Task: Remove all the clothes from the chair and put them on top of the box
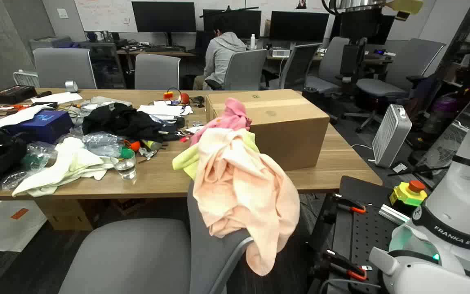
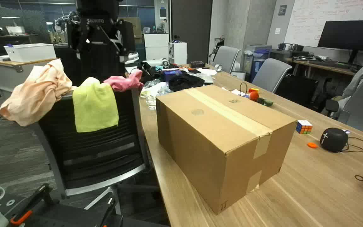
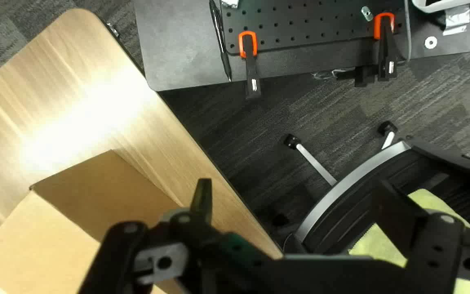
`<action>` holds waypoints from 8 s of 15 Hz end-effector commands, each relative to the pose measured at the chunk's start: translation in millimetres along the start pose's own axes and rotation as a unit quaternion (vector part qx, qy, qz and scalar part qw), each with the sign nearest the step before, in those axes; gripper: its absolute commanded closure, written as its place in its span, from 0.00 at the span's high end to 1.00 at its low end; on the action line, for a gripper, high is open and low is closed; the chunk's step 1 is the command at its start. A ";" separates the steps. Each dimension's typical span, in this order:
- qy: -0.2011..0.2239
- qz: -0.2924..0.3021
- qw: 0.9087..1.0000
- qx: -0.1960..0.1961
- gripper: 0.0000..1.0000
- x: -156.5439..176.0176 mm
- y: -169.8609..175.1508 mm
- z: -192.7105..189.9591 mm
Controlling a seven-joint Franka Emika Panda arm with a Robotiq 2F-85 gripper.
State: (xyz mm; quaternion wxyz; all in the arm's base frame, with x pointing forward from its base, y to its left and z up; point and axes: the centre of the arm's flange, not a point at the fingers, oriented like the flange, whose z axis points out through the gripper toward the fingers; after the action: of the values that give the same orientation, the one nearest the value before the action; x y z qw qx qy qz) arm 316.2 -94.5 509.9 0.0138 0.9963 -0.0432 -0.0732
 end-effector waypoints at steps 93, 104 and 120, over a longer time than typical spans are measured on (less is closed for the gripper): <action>0.343 -0.222 0.911 -0.063 0.01 -10.7 -299.3 -50.3; 0.432 -0.130 0.892 -0.024 0.01 2.3 -272.3 -252.8; 0.391 0.180 0.890 -0.150 0.01 150.7 -50.1 -249.3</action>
State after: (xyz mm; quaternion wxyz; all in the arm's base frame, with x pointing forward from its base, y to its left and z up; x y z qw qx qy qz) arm 489.7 -16.6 722.3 0.1637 0.9226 -0.1469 0.3169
